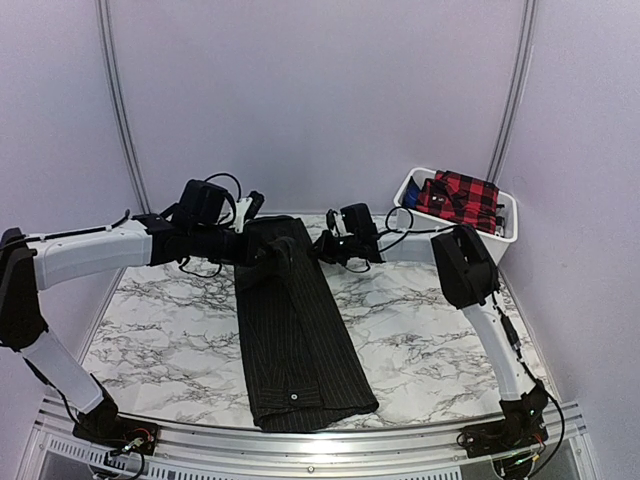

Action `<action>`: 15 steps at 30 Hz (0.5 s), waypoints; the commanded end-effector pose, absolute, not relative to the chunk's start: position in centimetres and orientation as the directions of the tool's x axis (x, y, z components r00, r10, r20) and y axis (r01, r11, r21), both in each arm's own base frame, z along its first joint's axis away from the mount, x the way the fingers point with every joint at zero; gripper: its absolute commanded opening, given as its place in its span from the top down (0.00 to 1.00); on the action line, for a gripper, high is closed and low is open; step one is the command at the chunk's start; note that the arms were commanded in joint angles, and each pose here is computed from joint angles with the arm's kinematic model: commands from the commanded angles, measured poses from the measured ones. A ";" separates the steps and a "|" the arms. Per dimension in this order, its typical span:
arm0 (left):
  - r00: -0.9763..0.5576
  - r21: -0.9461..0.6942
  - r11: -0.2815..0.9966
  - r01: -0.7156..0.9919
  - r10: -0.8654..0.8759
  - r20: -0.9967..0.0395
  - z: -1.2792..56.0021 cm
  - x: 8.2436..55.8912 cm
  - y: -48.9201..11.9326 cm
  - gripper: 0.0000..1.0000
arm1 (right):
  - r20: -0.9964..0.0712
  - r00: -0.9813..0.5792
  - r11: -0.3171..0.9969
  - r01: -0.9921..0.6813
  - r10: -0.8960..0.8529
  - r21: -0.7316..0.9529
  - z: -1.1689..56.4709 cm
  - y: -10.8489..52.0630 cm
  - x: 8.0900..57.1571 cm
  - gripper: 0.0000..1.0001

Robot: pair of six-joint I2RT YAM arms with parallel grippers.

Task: Fold and stack the long sleeve shirts
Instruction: Smooth out the rectangle-folded shirt at the center of the board, then fold the sleeve of the rectangle-folded shirt.

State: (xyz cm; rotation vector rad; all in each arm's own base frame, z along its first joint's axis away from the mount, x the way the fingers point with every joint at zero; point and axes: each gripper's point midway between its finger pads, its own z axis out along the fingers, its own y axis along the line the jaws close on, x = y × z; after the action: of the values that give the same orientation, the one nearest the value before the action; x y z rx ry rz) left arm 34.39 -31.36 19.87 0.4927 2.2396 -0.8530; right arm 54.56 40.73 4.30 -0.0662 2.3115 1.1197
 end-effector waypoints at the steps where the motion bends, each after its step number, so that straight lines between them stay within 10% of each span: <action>1: -0.734 -0.463 0.628 0.625 0.272 -0.622 15.3 30.0 -34.1 1.00 | -0.621 -0.772 0.646 -0.406 0.136 0.646 12.8 39.9 52.6 0.84; 15: -0.772 -0.404 0.743 0.534 0.232 -0.592 12.1 30.4 -32.6 0.44 | -0.690 -0.721 0.707 -0.523 -0.069 0.476 13.1 34.3 37.4 0.64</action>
State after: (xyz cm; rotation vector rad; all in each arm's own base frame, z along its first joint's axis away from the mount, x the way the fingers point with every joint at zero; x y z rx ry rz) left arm 28.88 -34.11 10.21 0.6899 2.4755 -0.8794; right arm 40.84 34.22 13.66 -0.3210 2.2572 0.9808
